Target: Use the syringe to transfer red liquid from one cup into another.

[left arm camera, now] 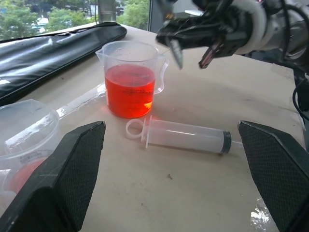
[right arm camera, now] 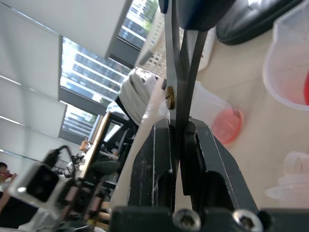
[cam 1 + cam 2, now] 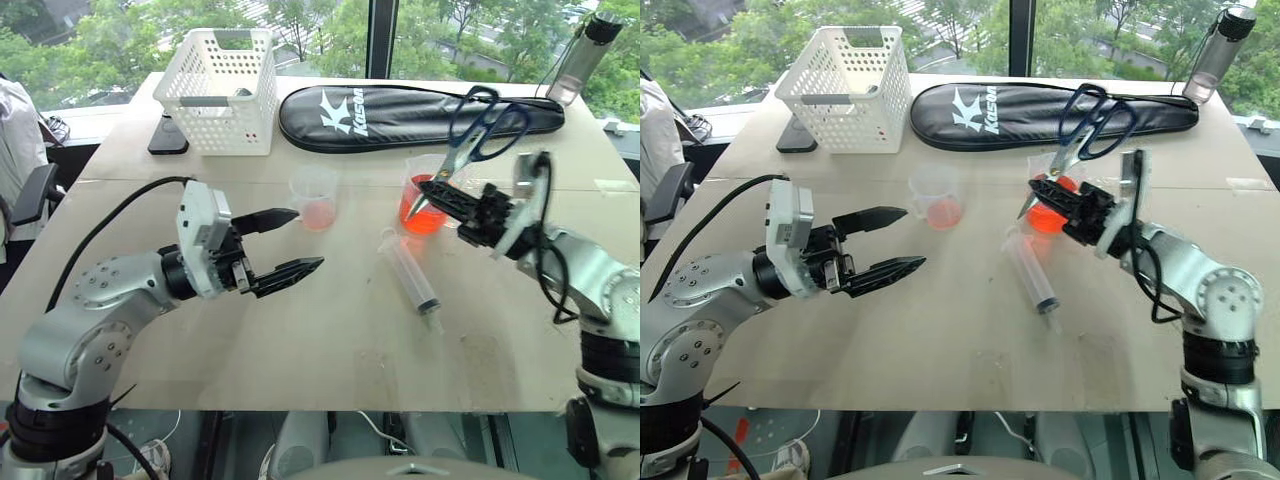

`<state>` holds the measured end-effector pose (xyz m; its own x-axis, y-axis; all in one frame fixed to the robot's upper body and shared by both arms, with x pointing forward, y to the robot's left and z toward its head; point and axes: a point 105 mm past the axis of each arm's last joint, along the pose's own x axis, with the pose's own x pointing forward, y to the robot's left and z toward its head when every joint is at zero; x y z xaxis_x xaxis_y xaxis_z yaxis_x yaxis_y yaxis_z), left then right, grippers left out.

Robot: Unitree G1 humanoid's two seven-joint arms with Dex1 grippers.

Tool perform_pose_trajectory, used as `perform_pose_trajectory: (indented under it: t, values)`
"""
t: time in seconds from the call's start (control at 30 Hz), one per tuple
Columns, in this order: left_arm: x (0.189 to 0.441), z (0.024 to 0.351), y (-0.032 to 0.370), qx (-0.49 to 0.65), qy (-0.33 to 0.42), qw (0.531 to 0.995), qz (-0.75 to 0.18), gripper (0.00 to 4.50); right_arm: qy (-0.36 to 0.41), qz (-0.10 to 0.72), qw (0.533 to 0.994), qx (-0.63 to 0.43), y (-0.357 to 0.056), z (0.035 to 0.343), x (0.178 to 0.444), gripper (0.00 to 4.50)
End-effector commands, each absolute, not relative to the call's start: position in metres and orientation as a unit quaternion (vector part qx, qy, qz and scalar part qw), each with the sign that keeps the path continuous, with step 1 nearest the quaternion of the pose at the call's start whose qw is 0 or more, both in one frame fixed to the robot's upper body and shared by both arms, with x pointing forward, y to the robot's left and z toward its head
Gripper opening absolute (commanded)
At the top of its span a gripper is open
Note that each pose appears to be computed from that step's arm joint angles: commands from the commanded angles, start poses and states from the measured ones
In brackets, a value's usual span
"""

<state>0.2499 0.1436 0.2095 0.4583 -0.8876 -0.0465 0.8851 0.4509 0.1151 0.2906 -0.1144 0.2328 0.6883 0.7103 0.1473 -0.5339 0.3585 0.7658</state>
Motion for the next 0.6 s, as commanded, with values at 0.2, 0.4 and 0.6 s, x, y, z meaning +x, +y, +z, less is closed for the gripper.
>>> perform_pose_trajectory:
  t: [0.2,0.4,0.6]
  values:
    - [0.25,0.211,0.127,0.065,-0.034,0.83,-0.553,4.5,0.082,0.219,0.877,0.42,-0.167,0.216,0.253,0.08]
    - [0.252,0.208,0.119,0.062,-0.037,0.82,-0.567,4.5,0.123,0.055,0.841,0.523,-0.211,0.176,0.28,0.08]
    - [0.254,0.209,0.118,0.063,-0.039,0.818,-0.571,4.5,0.171,-0.026,0.814,0.554,-0.234,0.148,0.293,0.08]
